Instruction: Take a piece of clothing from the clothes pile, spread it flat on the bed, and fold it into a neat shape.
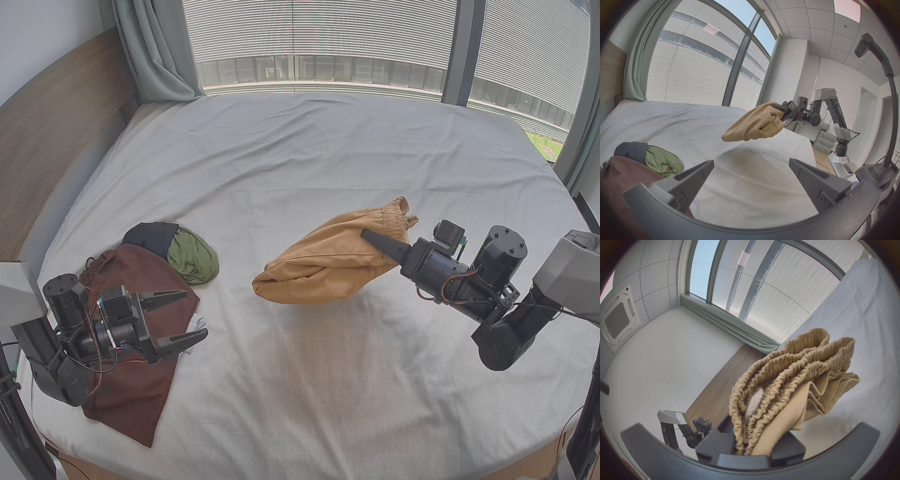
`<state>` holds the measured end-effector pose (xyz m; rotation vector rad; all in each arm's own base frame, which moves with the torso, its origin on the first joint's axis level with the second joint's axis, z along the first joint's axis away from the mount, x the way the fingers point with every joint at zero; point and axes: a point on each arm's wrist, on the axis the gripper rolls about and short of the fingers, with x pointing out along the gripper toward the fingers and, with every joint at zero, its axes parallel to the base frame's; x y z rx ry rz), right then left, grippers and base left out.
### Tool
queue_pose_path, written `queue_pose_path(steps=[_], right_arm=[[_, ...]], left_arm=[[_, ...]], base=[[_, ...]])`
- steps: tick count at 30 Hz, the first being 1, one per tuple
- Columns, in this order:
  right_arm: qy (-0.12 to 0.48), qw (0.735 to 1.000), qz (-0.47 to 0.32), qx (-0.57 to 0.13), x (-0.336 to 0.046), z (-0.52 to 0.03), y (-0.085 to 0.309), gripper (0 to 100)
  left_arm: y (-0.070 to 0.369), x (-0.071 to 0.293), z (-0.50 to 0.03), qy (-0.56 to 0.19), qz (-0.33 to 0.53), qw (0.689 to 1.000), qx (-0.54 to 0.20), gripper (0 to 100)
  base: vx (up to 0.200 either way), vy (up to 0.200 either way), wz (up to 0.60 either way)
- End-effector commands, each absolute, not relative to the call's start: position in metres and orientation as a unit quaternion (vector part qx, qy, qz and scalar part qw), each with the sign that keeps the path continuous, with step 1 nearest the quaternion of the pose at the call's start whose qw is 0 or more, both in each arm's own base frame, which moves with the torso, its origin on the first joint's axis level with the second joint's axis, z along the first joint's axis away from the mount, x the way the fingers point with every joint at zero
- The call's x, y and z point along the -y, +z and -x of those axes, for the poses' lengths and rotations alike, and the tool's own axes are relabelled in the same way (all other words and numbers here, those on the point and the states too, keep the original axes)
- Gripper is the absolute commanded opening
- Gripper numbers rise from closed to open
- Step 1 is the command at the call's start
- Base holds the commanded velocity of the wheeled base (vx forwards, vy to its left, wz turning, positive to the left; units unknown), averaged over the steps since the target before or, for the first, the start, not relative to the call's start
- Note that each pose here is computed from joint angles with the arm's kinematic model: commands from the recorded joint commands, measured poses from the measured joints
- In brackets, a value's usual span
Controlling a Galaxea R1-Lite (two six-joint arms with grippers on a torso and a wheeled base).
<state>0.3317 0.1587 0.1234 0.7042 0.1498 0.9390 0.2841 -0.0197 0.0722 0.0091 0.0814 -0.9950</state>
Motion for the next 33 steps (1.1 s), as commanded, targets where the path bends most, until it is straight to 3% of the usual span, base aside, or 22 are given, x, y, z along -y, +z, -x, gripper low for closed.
queue_pose_path(steps=[1, 9, 20, 27, 33], right_arm=[[0.45, 0.827, -0.331, -0.067, -0.165, -0.349, 0.116, 0], [0.462, 0.813, -0.35, -0.053, -0.176, -0.389, 0.113, 0], [0.444, 0.816, -0.366, -0.047, -0.174, -0.443, 0.107, 0], [0.431, 0.82, -0.37, -0.068, -0.172, -0.451, 0.08, 0], [0.431, 0.82, -0.37, -0.069, -0.172, -0.452, 0.079, 0]], left_arm=[[0.072, 0.02, -0.285, -0.478, -0.004, 0.878, -0.039, 100], [0.072, 0.02, -0.285, -0.478, -0.004, 0.878, -0.039, 100], [0.071, 0.017, -0.286, -0.474, -0.002, 0.88, -0.041, 100], [0.07, 0.017, -0.286, -0.474, -0.002, 0.88, -0.041, 100], [0.07, 0.017, -0.285, -0.474, 0.0, 0.88, -0.044, 100]], base=[[0.0, 0.0, 0.0], [0.0, 0.0, 0.0], [0.0, 0.0, 0.0], [0.0, 0.0, 0.0], [0.0, 0.0, 0.0]])
